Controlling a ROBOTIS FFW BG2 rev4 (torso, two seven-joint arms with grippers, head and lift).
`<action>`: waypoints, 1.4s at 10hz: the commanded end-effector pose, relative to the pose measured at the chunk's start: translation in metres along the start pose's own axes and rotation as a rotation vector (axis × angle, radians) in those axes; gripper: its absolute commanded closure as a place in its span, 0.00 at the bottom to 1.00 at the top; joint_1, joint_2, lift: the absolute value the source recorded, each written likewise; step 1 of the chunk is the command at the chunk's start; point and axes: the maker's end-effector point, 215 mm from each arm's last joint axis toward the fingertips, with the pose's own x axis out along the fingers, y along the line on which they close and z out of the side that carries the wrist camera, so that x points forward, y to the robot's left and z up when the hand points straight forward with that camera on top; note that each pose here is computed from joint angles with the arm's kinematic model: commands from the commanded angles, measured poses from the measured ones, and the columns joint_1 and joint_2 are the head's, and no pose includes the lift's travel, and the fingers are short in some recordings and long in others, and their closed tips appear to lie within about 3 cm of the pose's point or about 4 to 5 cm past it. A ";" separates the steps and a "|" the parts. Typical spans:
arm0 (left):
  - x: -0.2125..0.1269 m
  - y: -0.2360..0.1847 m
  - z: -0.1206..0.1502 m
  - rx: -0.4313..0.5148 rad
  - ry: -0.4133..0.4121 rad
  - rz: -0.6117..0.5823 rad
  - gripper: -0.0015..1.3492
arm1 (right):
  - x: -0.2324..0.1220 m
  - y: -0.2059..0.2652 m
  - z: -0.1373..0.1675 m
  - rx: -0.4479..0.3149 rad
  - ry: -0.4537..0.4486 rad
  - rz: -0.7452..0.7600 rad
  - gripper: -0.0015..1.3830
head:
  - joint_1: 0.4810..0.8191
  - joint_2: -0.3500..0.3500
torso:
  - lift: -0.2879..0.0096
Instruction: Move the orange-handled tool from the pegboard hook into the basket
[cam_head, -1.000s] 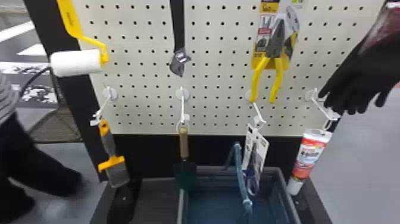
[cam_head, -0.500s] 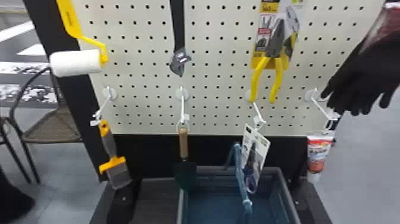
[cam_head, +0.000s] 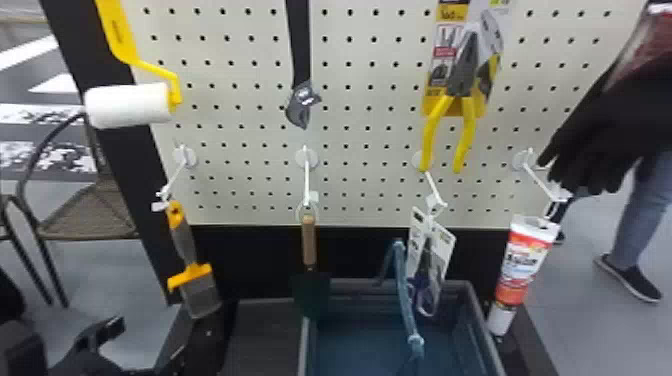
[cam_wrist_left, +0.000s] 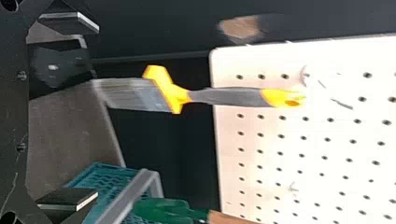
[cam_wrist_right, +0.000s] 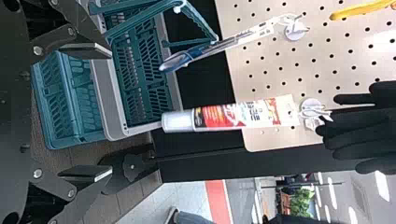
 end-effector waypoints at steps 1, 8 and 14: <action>0.014 0.002 0.024 0.022 -0.026 -0.036 0.03 | 0.000 0.002 -0.002 0.003 0.005 0.006 0.29 | 0.20 0.50 | 0.63; 0.063 -0.017 0.111 0.035 -0.086 -0.286 0.00 | 0.005 0.011 -0.014 0.017 0.028 0.035 0.29 | 0.20 0.50 | 0.63; 0.099 -0.022 0.102 -0.073 -0.056 -0.419 0.00 | 0.005 0.014 -0.017 0.022 0.035 0.045 0.29 | 0.20 0.50 | 0.63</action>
